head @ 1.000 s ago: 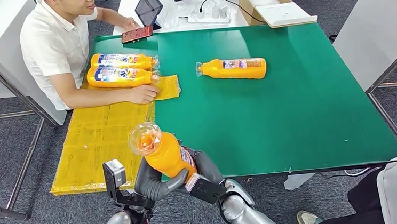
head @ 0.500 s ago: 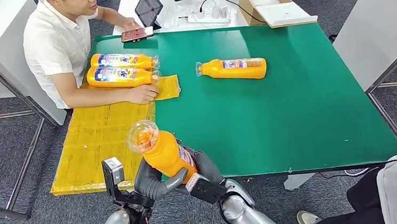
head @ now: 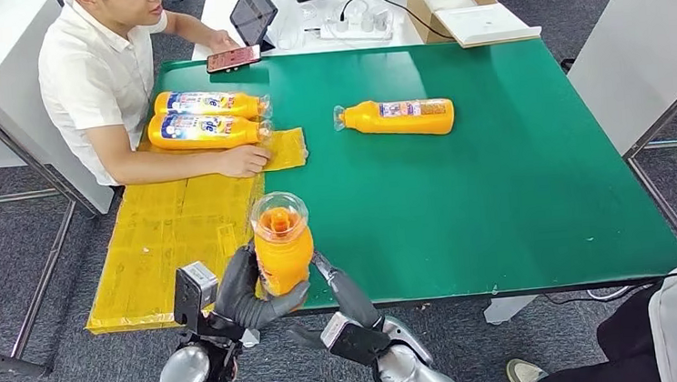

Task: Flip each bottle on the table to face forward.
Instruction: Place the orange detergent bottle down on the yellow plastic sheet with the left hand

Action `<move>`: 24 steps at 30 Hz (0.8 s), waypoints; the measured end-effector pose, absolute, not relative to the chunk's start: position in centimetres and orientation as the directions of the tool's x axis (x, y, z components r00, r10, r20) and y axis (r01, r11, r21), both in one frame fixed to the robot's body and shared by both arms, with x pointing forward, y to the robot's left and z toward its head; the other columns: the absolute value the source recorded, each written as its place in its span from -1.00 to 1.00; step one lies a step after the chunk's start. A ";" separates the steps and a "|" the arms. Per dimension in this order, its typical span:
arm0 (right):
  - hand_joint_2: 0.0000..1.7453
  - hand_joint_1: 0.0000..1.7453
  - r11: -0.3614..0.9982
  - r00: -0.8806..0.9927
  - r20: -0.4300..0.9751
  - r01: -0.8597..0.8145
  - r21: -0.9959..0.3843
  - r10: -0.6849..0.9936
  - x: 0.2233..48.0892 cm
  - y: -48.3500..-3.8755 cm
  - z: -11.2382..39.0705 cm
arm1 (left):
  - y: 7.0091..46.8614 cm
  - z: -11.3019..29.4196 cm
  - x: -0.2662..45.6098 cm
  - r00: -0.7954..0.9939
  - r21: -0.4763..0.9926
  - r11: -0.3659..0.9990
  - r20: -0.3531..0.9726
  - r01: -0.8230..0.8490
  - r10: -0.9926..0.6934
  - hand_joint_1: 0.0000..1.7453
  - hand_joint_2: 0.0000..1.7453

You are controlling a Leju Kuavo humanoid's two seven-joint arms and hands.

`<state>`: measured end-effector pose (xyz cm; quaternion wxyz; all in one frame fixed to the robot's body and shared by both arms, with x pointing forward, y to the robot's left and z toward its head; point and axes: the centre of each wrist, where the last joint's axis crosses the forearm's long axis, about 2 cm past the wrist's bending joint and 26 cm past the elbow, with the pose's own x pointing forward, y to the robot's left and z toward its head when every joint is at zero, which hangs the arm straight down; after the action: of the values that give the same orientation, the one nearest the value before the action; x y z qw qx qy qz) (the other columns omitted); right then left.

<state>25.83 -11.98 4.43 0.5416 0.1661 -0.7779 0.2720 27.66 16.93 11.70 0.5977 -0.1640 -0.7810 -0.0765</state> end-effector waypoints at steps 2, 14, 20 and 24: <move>-1.00 -1.00 0.810 -0.355 0.934 -0.534 -0.243 0.046 25.1 -12.4 4.0 | 18.6 11.8 28.2 -0.268 -0.024 0.966 0.959 0.258 0.095 1.00 1.00; -1.00 -1.00 0.902 -0.272 0.959 -0.391 -0.184 0.078 22.5 -15.5 1.8 | 23.8 12.8 28.6 -0.402 0.334 0.936 0.846 -0.116 -0.351 1.00 1.00; -1.00 -1.00 0.945 -0.245 0.966 -0.289 -0.155 0.084 22.6 -16.9 1.5 | 24.1 13.5 29.7 -0.384 0.535 0.818 0.724 -0.213 -0.573 1.00 1.00; -1.00 -1.00 0.958 -0.238 0.968 -0.254 -0.137 0.076 22.9 -17.0 1.6 | 24.3 13.4 31.5 -0.318 0.700 0.654 0.574 -0.286 -0.754 1.00 1.00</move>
<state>22.87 -17.05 1.57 0.6147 0.0574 -0.7752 0.1339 31.53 24.26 13.40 0.4775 0.3358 -0.7740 -0.2453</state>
